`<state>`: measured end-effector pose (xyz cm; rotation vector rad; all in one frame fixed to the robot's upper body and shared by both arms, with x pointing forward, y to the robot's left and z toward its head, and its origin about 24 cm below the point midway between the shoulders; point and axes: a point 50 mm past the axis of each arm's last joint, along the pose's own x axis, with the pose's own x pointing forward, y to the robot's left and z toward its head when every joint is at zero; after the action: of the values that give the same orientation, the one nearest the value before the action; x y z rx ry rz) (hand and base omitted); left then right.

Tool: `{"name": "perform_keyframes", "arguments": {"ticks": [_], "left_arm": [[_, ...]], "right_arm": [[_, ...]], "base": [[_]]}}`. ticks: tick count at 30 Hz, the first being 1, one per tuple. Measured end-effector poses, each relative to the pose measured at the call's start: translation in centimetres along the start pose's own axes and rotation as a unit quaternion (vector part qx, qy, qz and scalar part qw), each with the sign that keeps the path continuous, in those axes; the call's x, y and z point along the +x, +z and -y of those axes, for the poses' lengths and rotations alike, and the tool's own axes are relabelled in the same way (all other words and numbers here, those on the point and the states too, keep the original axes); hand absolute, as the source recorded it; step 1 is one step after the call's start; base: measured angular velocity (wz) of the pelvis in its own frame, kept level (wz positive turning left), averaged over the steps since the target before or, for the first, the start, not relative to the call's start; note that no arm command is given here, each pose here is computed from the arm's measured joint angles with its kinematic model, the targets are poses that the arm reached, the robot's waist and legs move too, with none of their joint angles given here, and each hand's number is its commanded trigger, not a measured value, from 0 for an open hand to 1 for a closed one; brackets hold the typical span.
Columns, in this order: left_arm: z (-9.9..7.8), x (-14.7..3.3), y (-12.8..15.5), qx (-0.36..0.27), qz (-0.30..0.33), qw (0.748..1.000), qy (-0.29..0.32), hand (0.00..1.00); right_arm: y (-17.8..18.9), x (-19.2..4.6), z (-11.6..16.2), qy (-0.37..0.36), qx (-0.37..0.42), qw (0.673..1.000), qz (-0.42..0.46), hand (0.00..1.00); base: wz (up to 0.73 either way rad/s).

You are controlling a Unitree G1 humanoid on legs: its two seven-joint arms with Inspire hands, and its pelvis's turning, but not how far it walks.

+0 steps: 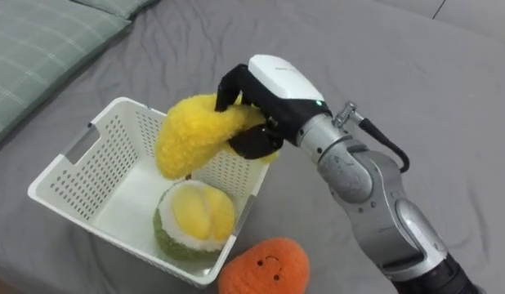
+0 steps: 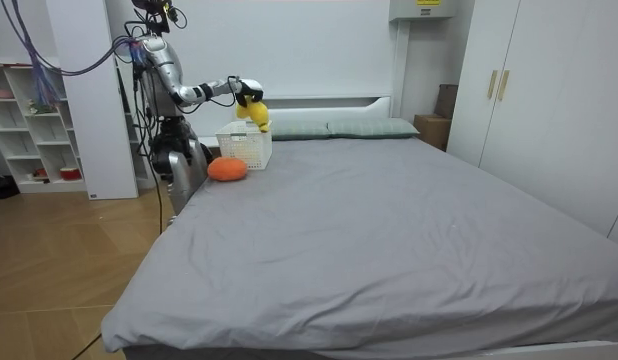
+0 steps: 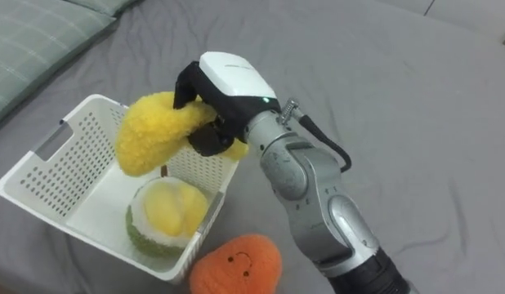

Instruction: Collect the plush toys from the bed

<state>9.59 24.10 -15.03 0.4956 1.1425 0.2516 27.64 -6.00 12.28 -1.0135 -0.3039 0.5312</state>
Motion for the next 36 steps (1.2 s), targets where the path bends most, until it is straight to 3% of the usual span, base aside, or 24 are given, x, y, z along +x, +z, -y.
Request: {"name": "perform_keyframes", "arguments": {"ticks": [1, 5, 6, 21, 36], "left_arm": [[0.0, 0.0, 0.0, 0.0, 0.0, 1.0, 0.001, 0.0], [-0.1, 0.0, -0.1, 0.0, -0.001, 1.0, 0.003, 0.0], [0.0, 0.0, -0.1, 0.001, -0.002, 1.0, 0.003, 0.0], [0.1, 0.1, 0.4, 0.004, 0.004, 1.0, -0.003, 0.0], [0.1, 0.0, 0.2, 0.005, -0.001, 1.0, -0.005, 0.0]], "right_arm": [[0.1, 0.0, -0.1, 0.003, 0.001, 1.0, 0.002, 1.0], [0.4, 0.2, -0.3, 0.01, 0.007, 1.0, 0.006, 0.53], [0.5, 0.2, -0.4, 0.013, 0.009, 1.0, 0.009, 0.03], [1.6, 0.2, -2.5, 0.069, 0.017, 0.997, 0.028, 0.0], [1.3, 0.1, -2.7, 0.077, 0.018, 0.997, 0.024, 0.0]], "base": [[0.04], [0.04], [0.0], [0.01], [0.0]]}}
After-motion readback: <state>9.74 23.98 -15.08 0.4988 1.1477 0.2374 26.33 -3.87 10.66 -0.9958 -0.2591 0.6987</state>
